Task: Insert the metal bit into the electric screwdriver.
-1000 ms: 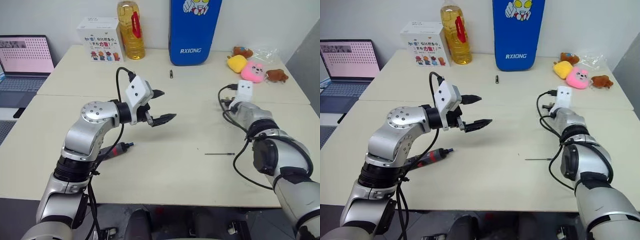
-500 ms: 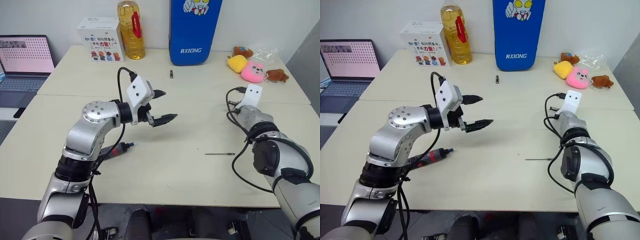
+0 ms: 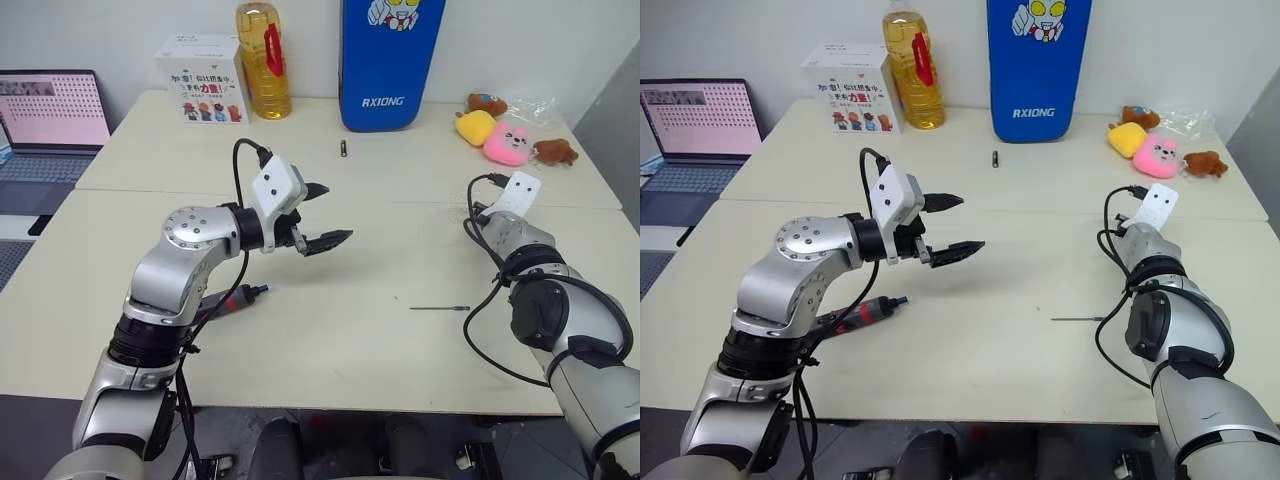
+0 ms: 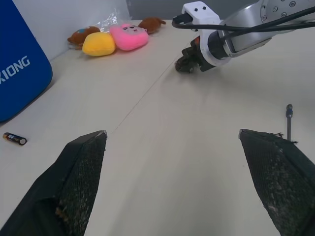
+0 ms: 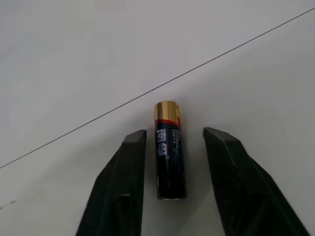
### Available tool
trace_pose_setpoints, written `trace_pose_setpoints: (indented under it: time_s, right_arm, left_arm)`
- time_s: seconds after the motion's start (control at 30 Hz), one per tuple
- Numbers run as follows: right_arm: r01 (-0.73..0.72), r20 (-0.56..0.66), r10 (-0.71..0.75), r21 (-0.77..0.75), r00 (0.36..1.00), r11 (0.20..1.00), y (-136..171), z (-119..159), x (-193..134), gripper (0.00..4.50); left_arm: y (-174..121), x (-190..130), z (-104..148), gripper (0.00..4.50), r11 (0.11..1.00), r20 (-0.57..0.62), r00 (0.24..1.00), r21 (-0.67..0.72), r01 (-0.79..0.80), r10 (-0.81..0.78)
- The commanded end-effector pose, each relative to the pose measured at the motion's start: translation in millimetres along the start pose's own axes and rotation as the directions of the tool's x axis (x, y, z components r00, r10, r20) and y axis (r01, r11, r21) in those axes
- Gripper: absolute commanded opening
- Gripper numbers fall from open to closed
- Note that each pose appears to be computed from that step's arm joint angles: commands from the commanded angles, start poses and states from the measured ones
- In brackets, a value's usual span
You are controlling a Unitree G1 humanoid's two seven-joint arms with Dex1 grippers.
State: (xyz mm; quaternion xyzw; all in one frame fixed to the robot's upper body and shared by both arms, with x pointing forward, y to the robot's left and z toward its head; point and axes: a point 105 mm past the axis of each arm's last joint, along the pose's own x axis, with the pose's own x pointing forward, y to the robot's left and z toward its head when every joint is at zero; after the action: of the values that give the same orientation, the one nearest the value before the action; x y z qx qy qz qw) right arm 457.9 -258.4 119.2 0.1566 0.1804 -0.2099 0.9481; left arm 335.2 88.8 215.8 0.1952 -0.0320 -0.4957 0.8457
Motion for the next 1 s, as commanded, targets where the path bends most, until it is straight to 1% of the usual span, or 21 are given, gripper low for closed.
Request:
trace_pose_setpoints:
  time_s: [0.03, 0.07, 0.17, 0.2, 0.27, 0.43, 0.53, 0.67, 0.77, 0.8, 0.87, 0.93, 1.0]
  right_arm:
    - [0.004, 0.039, -0.006, 0.039, 0.999, 0.999, -2.4, 16.9, -1.7, 3.01]
    - [0.005, 0.042, -0.007, 0.039, 0.999, 0.999, -2.2, 18.6, -2.0, 3.21]
    - [0.004, 0.055, -0.006, 0.043, 0.998, 0.999, -0.4, 24.7, -3.2, 4.01]
    - [-0.001, 0.064, -0.002, 0.044, 0.998, 0.999, 1.1, 28.2, -3.9, 4.11]
    - [-0.01, 0.082, 0.006, 0.047, 0.997, 0.999, 4.4, 36.3, -5.8, 4.49]
    - [-0.088, 0.166, 0.08, 0.044, 0.983, 0.995, 19.4, 73.8, -16.1, 4.49]
    - [-0.129, 0.163, 0.12, 0.047, 0.979, 0.991, 24.6, 85.0, -20.7, 4.49]
    - [-0.209, 0.128, 0.204, 0.024, 0.971, 0.978, 31.5, 89.2, -25.7, 4.49]
    - [-0.296, 0.081, 0.301, -0.068, 0.95, 0.953, 30.1, 82.4, -33.2, 4.49]
    - [-0.367, 0.077, 0.379, -0.135, 0.922, 0.92, 35.2, 79.1, -41.0, 4.49]
    - [-0.51, 0.035, 0.528, -0.214, 0.848, 0.833, 47.2, 65.1, -62.1, 4.49]
    - [-0.639, -0.01, 0.673, -0.323, 0.739, 0.697, 53.8, 49.2, -92.0, 4.49]
    - [-0.732, -0.08, 0.776, -0.403, 0.626, 0.549, 53.5, 30.7, -121.8, 4.49]
  left_arm:
    - [1.1, -3.6, 14.6, 4.5, 0.999, 0.039, 0.999, 0.044, -0.009, 0.007]
    - [1.1, -3.3, 14.7, 4.5, 0.999, 0.039, 0.999, 0.044, -0.008, 0.006]
    - [1.0, -2.3, 15.4, 4.5, 0.999, 0.043, 0.999, 0.045, -0.005, 0.003]
    - [1.1, -1.9, 15.7, 4.5, 0.999, 0.044, 0.999, 0.046, -0.004, 0.002]
    - [1.4, -1.6, 16.1, 4.5, 0.999, 0.045, 0.999, 0.046, -0.003, 0.001]
    - [3.1, -4.1, 15.3, 4.5, 0.999, 0.04, 0.999, 0.05, -0.006, 0.004]
    - [4.7, -7.3, 13.5, 4.5, 0.999, 0.032, 0.999, 0.049, -0.014, 0.012]
    - [9.4, -13.3, 11.8, 4.5, 0.998, 0.018, 1.0, 0.05, -0.026, 0.025]
    - [18.2, -26.7, 9.2, 4.5, 0.998, -0.018, 0.999, 0.047, -0.043, 0.044]
    - [19.9, -31.9, 7.9, 4.5, 0.998, -0.034, 0.998, 0.047, -0.044, 0.045]
    - [20.5, -42.9, 4.0, 4.5, 0.998, -0.073, 0.997, 0.049, -0.029, 0.032]
    - [17.6, -57.5, -1.7, 4.5, 0.998, -0.136, 0.991, 0.054, 0.016, -0.008]
    - [14.4, -72.9, -7.2, 4.5, 0.996, -0.212, 0.976, 0.06, 0.071, -0.057]
